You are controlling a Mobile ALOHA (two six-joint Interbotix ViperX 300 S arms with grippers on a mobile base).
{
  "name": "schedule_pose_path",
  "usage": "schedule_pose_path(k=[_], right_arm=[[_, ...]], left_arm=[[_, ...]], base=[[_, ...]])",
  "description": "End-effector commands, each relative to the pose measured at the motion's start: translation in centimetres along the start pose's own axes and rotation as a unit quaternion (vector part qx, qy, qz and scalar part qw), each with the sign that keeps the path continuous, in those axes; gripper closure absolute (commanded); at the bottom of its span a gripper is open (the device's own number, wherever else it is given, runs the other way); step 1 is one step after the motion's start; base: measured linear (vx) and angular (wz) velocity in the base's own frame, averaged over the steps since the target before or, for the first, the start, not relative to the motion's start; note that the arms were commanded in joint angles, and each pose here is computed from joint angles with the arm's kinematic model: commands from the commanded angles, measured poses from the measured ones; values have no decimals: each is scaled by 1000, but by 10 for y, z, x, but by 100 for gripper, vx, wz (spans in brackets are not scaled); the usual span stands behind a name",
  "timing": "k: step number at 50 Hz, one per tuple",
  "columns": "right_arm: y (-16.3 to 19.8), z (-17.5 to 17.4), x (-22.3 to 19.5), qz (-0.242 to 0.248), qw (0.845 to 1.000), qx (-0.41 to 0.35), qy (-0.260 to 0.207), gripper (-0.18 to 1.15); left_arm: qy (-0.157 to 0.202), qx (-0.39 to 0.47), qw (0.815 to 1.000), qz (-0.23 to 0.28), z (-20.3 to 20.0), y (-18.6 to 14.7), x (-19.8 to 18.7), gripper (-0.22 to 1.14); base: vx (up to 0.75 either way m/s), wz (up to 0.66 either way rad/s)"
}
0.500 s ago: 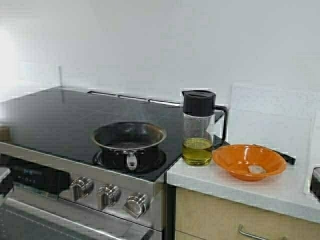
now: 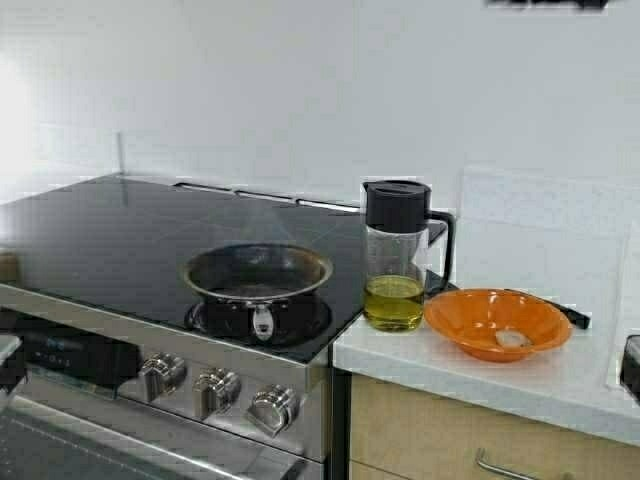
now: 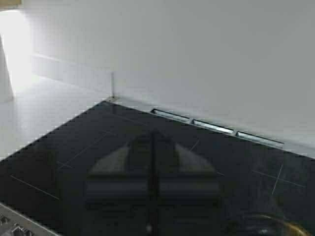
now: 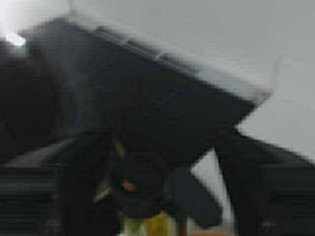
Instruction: Add oil to the pan and cook the shrimp and serve it
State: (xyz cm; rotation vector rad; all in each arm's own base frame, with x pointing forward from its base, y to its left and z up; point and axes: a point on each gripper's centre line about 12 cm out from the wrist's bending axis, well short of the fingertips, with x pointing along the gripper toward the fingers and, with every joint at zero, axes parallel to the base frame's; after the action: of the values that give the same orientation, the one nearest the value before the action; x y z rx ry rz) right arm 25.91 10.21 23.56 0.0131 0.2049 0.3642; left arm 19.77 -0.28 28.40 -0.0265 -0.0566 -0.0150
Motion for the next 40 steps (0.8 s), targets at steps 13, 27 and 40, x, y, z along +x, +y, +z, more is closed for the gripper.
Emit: schedule_pose_path(k=[13,27,40], right_arm=[[25,-104,33,-56,991,109,61,-4],[32,-163,39,-156,982,79,72,-4],[34,-197,58,-171,979,61,89,-4]], left_arm=[[-5,-5,1000,0,3,0,1,89],[-2,-8,1000,1,1,0,1,89],[0,-8,1000,0,-1,0,0,89]], base=[[0,0],[0,0],[0,0]])
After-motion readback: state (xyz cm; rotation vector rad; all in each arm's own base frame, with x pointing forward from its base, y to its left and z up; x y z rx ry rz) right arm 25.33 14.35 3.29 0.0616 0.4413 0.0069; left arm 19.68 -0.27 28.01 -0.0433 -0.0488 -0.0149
